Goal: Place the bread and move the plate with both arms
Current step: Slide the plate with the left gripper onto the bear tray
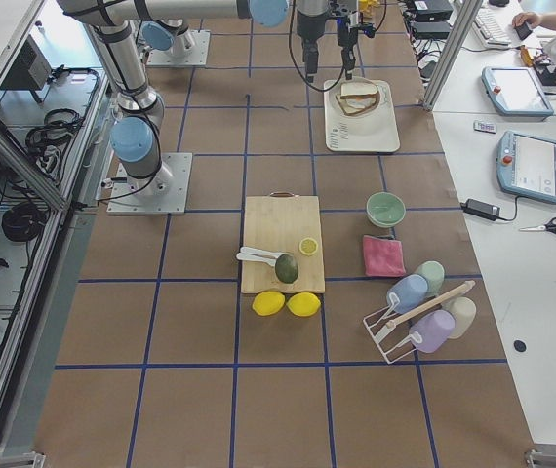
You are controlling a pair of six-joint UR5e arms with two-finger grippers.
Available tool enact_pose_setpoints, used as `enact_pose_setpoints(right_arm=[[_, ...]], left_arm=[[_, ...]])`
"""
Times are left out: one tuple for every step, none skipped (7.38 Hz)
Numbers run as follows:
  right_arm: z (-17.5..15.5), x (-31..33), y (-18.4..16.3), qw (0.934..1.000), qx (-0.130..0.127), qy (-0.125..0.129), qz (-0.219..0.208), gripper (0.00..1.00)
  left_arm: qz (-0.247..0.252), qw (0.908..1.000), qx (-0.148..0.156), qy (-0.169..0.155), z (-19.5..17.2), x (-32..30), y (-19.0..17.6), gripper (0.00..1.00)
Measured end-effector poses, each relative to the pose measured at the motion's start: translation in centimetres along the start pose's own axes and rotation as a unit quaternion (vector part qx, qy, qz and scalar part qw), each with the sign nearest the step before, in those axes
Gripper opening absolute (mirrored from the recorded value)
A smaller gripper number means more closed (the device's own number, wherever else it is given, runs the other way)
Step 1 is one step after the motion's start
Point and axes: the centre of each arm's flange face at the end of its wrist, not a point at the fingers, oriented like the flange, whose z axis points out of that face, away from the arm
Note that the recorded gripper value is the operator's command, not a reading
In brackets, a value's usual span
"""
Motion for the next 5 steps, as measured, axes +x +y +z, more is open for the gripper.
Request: enact_pose_setpoints(right_arm=[[0.0, 0.0, 0.0, 1.0, 0.0, 0.0, 0.0, 1.0], [0.0, 0.0, 0.0, 1.0, 0.0, 0.0, 0.0, 1.0], [0.0, 0.0, 0.0, 1.0, 0.001, 0.0, -0.001, 1.0], [0.0, 0.1, 0.0, 1.0, 0.001, 0.0, -0.001, 1.0], [0.0, 0.1, 0.0, 1.0, 0.002, 0.0, -0.002, 1.0]], left_arm=[[0.0, 1.0, 0.005, 0.001, 1.1, -0.3, -0.4, 0.0], [0.0, 1.0, 0.007, 0.001, 1.9, -0.6, -0.6, 0.0], [-0.002, 1.0, 0.007, 0.0, 2.5, -0.8, -0.5, 0.89], [-0.002, 1.0, 0.006, -0.003, 2.9, -1.0, -0.5, 1.0], [-0.001, 0.9999, 0.007, -0.008, 2.9, -1.2, -0.4, 1.0]])
